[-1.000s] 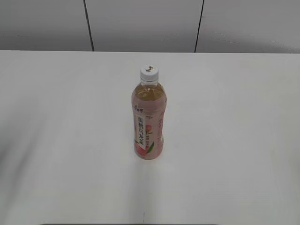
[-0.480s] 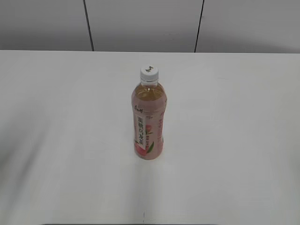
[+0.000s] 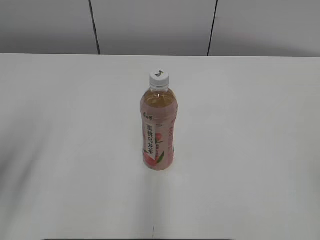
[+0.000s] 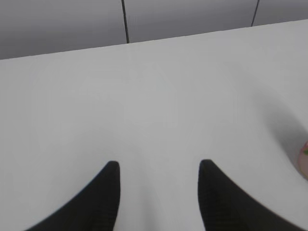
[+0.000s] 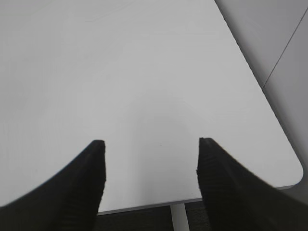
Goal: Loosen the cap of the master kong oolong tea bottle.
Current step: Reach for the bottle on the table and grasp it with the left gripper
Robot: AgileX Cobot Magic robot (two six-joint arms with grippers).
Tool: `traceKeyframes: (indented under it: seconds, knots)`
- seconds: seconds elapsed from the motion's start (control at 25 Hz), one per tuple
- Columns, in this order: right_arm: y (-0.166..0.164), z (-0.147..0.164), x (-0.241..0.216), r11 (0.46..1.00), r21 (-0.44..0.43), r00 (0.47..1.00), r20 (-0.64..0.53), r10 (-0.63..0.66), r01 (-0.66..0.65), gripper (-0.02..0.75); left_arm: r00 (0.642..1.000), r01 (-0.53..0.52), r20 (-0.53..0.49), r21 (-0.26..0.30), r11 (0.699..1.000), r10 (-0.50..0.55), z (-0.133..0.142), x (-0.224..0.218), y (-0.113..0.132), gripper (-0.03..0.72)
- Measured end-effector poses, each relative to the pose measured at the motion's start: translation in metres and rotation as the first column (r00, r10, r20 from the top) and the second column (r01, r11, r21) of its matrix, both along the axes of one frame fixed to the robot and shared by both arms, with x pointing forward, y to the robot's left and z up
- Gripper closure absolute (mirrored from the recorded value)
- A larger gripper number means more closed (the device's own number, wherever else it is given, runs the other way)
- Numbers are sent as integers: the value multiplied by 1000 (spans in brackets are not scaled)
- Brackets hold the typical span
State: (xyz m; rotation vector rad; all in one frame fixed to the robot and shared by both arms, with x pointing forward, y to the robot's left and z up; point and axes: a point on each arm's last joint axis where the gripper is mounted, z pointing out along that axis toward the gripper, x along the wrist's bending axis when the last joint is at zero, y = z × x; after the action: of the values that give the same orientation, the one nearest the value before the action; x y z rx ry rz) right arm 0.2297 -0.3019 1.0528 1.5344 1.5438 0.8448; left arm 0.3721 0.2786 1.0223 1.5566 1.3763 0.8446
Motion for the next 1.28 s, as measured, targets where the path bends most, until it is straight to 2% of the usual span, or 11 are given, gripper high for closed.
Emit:
traceKeyframes:
  seconds: [0.12,0.24,0.36,0.4,0.56,0.68,0.72,0.84,1.04,1.16,1.28]
  knots:
    - [0,0,0,1000,0,1000,0,0,0,279,1000,-26,2,-16,1000,26,1,1,2,351]
    - [0,0,0,1000,0,1000,0,0,0,279,998,-41,53,-36,999,43,2,2,2,351]
    - [0,0,0,1000,0,1000,0,0,0,279,992,-66,100,-101,993,77,-8,0,4,351]
    - [0,0,0,1000,0,1000,0,0,0,279,991,-62,109,-97,993,72,-12,-1,4,351]
    - [0,0,0,1000,0,1000,0,0,0,279,976,10,217,27,1000,-15,-6,0,0,351]
    - [0,0,0,1000,0,1000,0,0,0,279,948,75,299,123,990,-109,-2,5,-6,351]
    - [0,0,0,1000,0,1000,0,0,0,279,940,96,314,133,986,-134,-2,8,-8,351]
    - [0,0,0,1000,0,1000,0,0,0,279,929,145,327,110,983,-173,-7,21,-15,351]
    - [0,0,0,1000,-1,1000,0,0,0,279,933,227,269,82,970,-241,-34,46,-26,339]
    - [0,0,0,1000,-1,1000,0,0,0,279,900,342,255,93,935,-355,-51,56,-38,294]
    - [0,0,0,1000,-1,1000,0,0,0,279,857,447,261,54,893,-445,-70,63,-49,231]
